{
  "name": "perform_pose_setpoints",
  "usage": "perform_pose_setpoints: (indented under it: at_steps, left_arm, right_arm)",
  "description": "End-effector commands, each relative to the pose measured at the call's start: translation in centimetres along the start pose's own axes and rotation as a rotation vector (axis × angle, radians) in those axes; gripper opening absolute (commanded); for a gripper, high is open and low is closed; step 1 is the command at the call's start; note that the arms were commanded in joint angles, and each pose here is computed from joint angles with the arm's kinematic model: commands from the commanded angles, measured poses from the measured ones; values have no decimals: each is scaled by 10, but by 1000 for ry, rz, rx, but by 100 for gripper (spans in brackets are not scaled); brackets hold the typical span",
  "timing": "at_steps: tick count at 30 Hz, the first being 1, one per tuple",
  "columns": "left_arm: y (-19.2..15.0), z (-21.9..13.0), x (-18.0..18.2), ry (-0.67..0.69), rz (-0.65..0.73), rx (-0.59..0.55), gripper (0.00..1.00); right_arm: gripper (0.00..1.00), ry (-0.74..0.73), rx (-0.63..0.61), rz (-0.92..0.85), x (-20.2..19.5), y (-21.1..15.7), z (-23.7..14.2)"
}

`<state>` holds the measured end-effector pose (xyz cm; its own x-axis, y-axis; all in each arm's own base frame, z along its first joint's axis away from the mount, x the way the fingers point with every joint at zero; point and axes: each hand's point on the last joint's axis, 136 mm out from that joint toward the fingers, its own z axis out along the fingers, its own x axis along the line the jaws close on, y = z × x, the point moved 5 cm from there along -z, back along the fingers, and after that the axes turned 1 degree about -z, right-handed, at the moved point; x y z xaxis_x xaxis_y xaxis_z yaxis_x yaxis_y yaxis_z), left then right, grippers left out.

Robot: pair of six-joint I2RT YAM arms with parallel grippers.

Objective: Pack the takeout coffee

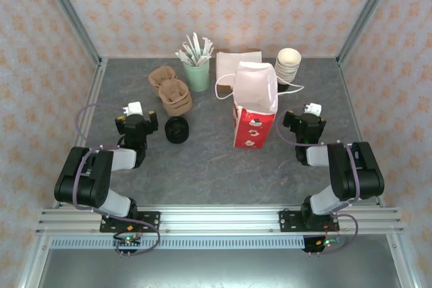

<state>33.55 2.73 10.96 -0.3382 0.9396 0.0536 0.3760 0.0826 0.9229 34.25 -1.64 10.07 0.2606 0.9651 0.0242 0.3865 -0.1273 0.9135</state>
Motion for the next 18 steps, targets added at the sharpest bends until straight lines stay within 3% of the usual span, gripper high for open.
perform_pose_setpoints:
  at_steps: [1,18]
  left_arm:
    - [8,1,-1,12,-10,-31,100]
    - [9,1,-1,12,-8,-38,100]
  right_arm:
    - [99,5,-22,11,1,10,1]
    - [99,0,-23,15,0,16,-2]
